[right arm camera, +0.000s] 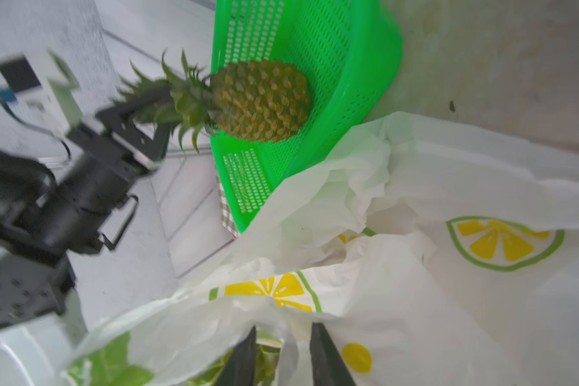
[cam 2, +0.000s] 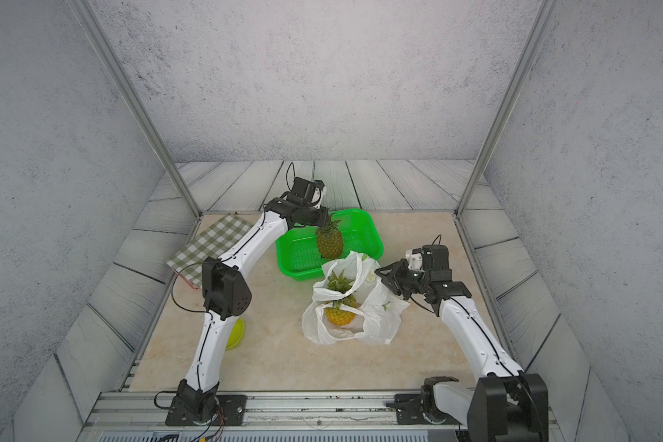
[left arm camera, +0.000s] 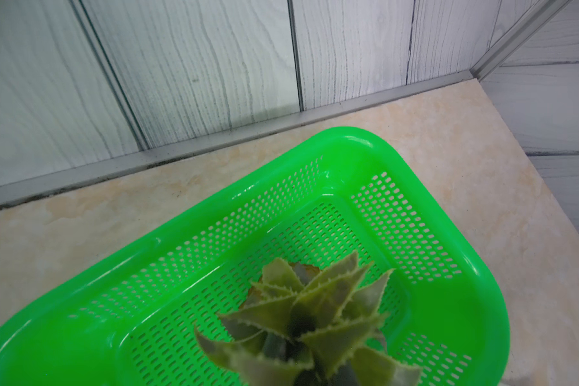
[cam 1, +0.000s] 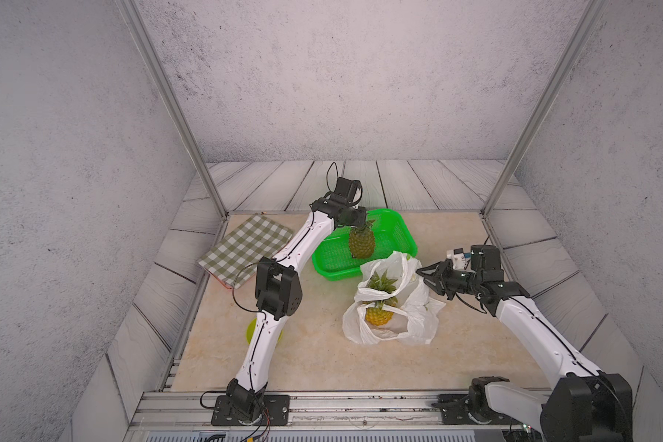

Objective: Place the pineapple into a plastic bag & tie a knot
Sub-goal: Pick up the pineapple from the basket.

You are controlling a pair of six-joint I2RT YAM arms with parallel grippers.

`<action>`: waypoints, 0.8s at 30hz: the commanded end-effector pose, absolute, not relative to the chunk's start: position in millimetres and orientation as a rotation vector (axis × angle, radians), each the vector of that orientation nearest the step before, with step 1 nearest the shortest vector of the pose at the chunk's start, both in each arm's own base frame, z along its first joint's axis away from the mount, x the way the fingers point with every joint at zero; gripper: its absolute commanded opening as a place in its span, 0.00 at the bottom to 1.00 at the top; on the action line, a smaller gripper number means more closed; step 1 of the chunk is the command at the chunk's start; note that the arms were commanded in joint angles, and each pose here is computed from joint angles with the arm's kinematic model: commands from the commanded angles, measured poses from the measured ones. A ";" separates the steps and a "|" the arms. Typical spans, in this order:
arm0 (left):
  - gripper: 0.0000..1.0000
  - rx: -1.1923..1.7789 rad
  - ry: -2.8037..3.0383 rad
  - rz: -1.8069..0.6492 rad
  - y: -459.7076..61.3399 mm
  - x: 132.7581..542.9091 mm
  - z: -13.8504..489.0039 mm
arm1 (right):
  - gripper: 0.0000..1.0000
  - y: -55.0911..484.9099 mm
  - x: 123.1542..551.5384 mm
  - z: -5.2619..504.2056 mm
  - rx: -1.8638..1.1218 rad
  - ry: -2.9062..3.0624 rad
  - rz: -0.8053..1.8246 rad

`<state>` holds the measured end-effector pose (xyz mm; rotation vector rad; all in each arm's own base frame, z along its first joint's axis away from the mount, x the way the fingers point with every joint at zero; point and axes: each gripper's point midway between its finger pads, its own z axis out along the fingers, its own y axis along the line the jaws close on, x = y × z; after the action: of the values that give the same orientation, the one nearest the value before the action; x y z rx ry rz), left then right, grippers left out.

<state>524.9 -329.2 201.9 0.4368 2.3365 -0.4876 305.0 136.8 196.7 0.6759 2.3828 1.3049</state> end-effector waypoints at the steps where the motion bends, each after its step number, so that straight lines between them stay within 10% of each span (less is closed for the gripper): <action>1: 0.00 0.431 2.209 -0.579 -327.9 502.8 270.3 | 0.51 125.0 297.6 205.5 0.580 2.419 1.148; 5: 0.00 0.411 2.141 -0.588 -311.8 479.3 312.5 | 0.60 117.8 286.5 219.8 0.515 2.418 1.063; 14: 0.00 0.311 2.031 -0.578 -254.5 404.7 379.4 | 0.45 121.1 226.1 258.5 0.272 2.423 0.881; 24: 0.00 0.198 2.107 -0.603 -183.5 292.2 347.4 | 0.42 216.9 181.1 231.8 -0.035 2.498 0.941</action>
<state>311.3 -195.2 347.3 0.2584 2.1147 -0.5731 176.7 200.1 245.1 -0.0691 2.5039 0.9834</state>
